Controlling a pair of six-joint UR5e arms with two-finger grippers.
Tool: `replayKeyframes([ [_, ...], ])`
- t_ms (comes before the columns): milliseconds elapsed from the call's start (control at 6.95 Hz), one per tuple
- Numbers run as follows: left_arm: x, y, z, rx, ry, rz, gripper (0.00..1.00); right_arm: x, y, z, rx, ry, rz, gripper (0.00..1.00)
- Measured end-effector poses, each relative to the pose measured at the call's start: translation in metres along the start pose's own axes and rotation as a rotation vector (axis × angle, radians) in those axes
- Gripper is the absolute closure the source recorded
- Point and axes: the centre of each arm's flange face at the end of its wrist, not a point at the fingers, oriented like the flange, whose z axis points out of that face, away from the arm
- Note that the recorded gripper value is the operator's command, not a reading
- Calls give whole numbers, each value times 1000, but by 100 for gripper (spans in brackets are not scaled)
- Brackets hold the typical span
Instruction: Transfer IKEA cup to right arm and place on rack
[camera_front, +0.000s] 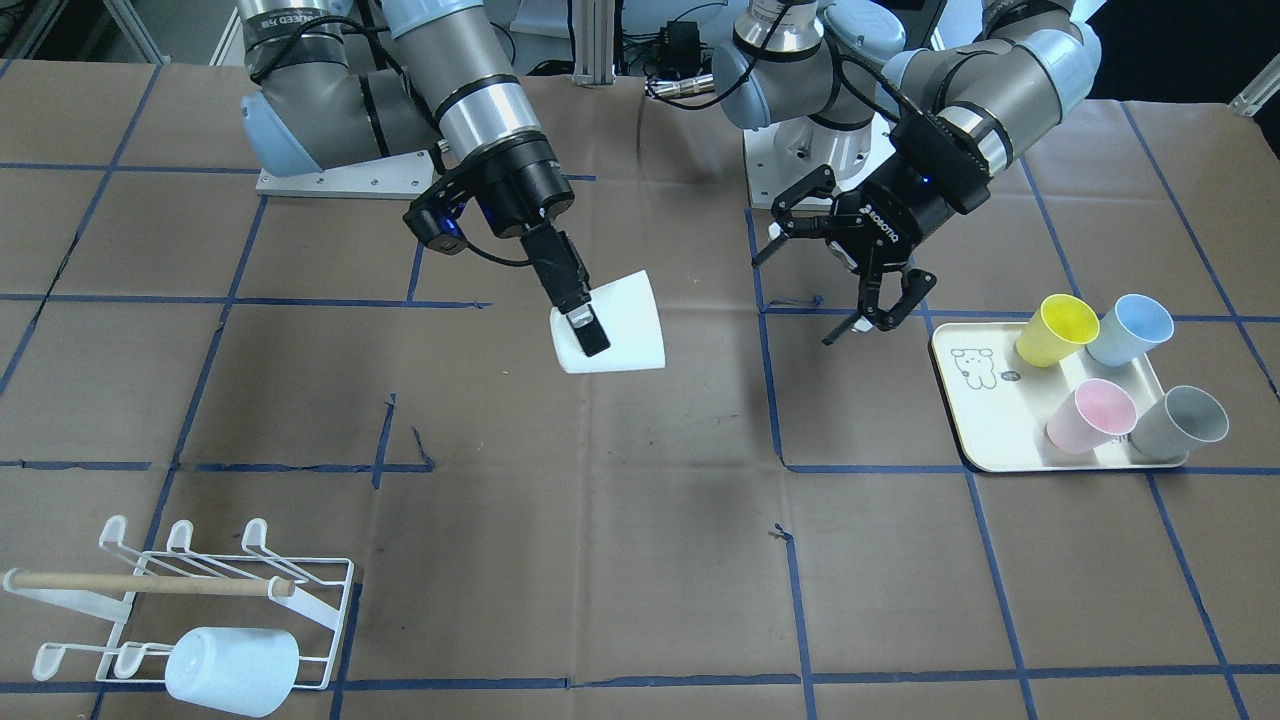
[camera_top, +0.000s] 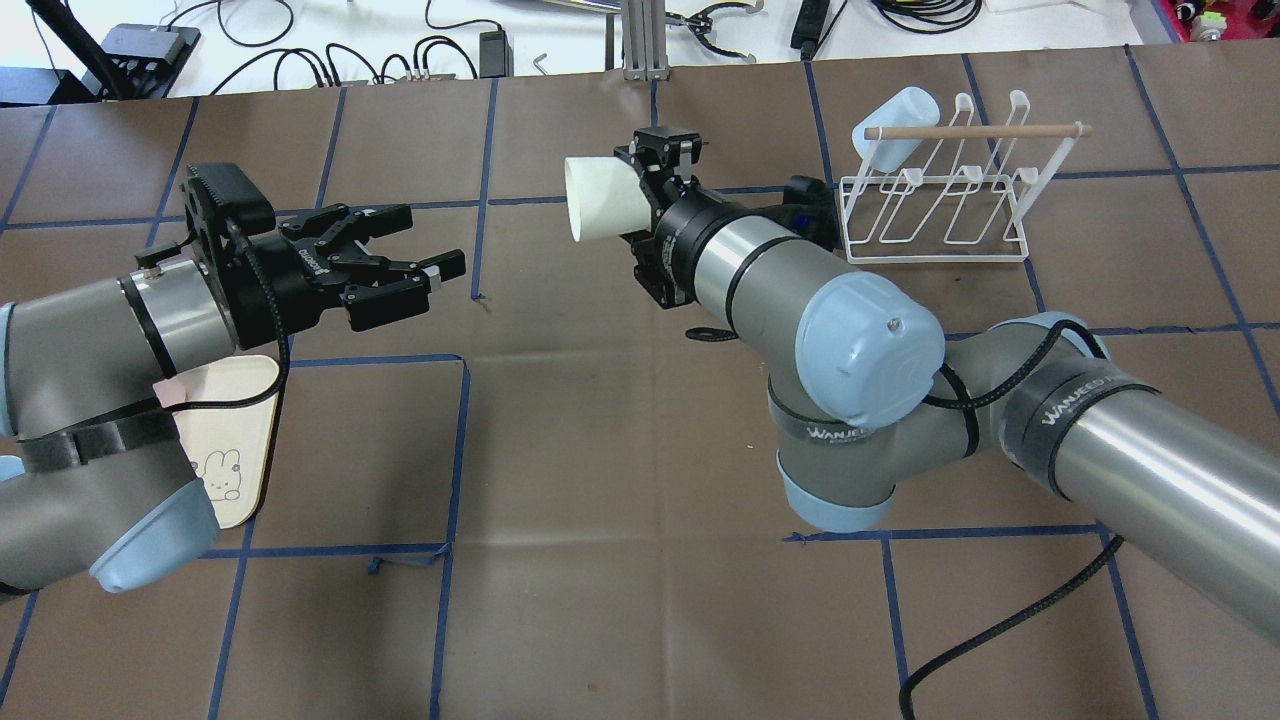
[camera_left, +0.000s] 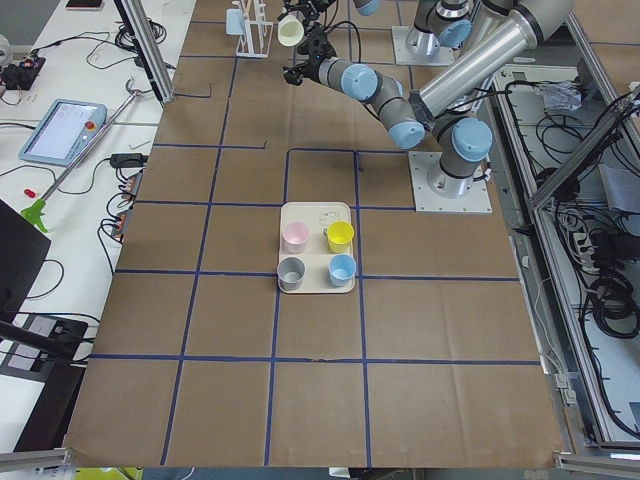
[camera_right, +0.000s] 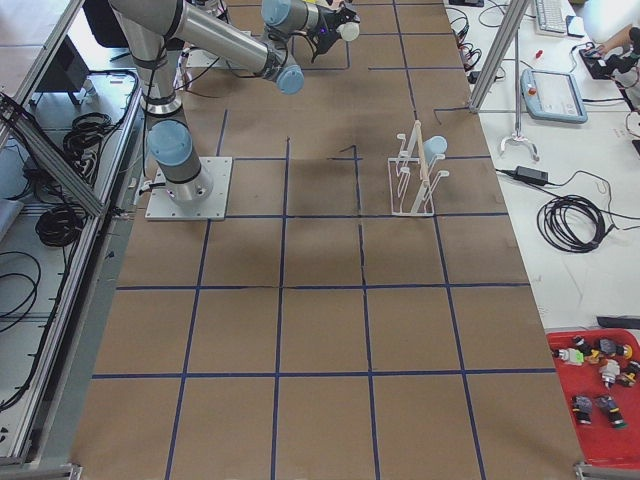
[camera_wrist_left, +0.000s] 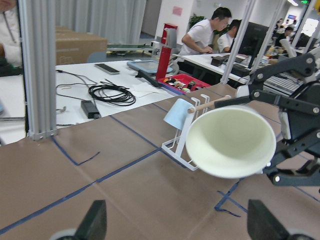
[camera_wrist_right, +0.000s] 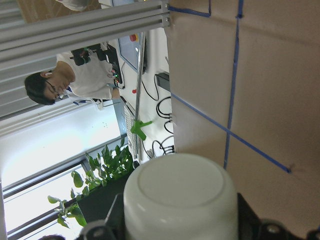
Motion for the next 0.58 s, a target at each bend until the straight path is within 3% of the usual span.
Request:
replayKeyframes([
  [288, -36, -21, -6, -87, -222, -168, 1, -39, -64, 20, 103, -62, -237, 90],
  [576, -53, -14, 3, -200, -394, -302, 1, -54, -117, 26, 197, -61, -467, 91],
])
